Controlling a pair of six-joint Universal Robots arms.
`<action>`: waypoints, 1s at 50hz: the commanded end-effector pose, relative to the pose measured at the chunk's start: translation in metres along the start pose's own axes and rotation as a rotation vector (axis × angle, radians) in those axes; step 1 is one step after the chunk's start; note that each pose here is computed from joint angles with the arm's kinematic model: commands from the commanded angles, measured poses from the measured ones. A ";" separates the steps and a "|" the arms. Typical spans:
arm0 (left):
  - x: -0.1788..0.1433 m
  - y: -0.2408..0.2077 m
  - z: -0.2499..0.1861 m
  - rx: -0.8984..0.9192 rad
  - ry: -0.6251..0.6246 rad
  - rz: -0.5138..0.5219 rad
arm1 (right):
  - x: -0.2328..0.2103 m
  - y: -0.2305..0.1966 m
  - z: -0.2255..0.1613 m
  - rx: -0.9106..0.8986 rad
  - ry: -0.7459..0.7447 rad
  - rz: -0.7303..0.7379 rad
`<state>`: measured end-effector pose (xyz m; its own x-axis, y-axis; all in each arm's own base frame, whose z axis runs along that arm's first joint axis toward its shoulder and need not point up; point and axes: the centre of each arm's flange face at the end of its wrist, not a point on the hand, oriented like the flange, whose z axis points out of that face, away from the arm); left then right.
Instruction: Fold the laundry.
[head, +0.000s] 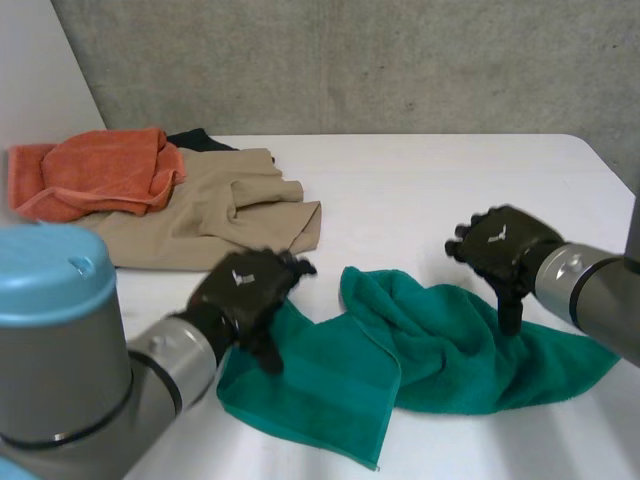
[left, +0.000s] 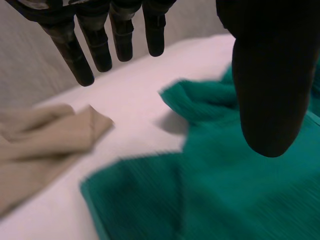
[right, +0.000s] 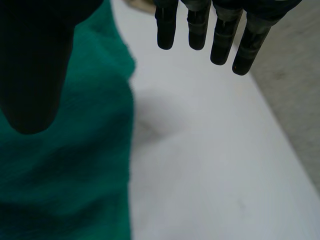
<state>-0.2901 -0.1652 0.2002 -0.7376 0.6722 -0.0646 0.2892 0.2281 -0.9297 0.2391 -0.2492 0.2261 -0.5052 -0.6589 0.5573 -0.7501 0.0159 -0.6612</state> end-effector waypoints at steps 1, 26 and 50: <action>0.031 0.039 -0.007 -0.125 0.096 0.036 | -0.017 0.021 0.015 -0.072 -0.074 0.028; 0.083 0.069 0.030 -0.033 0.165 0.247 | -0.032 0.040 0.025 -0.093 -0.092 0.036; 0.057 -0.007 0.066 0.227 -0.003 0.283 | -0.011 0.034 0.030 -0.064 -0.024 0.040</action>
<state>-0.3734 -0.1466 0.1307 -0.5644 0.7574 -0.3284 0.4497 -0.0516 -0.8917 0.2314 -0.2527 0.1725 -0.5113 -0.7065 0.4893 -0.7663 0.1171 -0.6317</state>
